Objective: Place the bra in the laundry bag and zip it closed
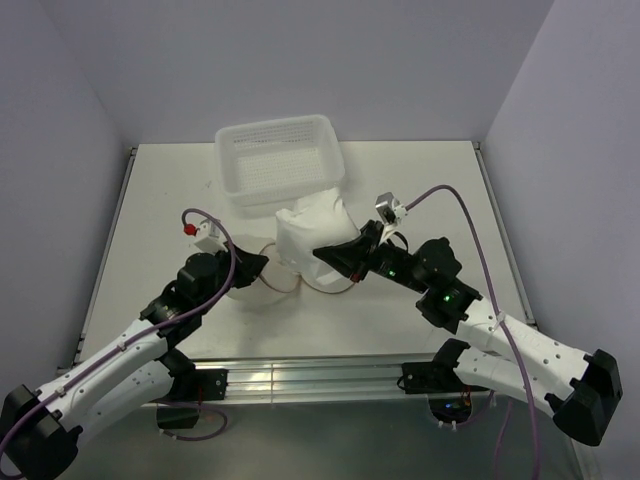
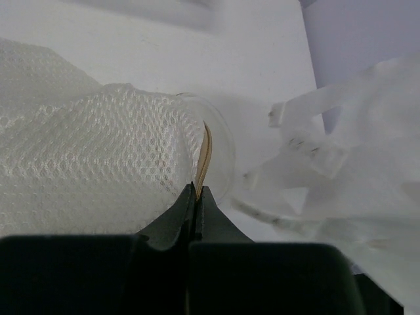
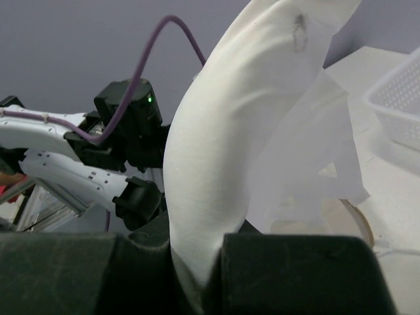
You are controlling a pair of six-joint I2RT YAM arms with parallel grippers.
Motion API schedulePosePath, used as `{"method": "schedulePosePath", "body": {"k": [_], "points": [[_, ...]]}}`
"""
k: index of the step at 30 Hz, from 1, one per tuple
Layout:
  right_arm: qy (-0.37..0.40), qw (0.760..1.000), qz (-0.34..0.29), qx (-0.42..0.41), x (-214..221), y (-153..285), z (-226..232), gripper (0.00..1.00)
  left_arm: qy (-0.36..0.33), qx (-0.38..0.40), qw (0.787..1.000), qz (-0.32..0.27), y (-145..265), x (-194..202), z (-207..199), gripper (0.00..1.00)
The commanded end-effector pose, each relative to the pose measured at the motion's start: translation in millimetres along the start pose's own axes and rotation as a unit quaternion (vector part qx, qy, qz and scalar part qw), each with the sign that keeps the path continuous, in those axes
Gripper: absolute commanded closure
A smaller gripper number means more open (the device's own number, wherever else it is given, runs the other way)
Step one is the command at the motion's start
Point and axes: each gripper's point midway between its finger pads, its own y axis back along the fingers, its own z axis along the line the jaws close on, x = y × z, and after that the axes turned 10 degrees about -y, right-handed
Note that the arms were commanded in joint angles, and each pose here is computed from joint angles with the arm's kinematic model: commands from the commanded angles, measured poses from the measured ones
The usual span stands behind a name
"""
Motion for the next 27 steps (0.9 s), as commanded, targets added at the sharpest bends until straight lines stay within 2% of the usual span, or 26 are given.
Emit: {"method": "schedulePosePath", "body": {"k": [1,13,17,18,27], "points": [[0.0,0.998,-0.005,-0.062,5.2,0.9,17.8,1.0,0.016,0.064,0.997,-0.034,6.8,-23.2,-31.9,1.0],[0.002,1.0,-0.014,-0.027,33.0,-7.2,-24.9,1.0,0.034,0.092,0.995,-0.033,10.9,-23.6,-42.3,1.0],[-0.019,1.0,0.005,-0.009,55.9,-20.0,-48.4,1.0,0.034,0.1,0.994,-0.035,10.5,-26.6,-46.8,1.0],[-0.027,0.999,-0.007,-0.019,53.0,-21.4,-45.6,1.0,0.035,0.101,0.994,-0.037,11.0,-27.9,-47.8,1.0],[-0.072,0.997,0.016,0.009,90.2,-20.0,-72.4,1.0,0.043,0.105,0.992,-0.055,14.4,-34.9,-48.7,1.0]]}}
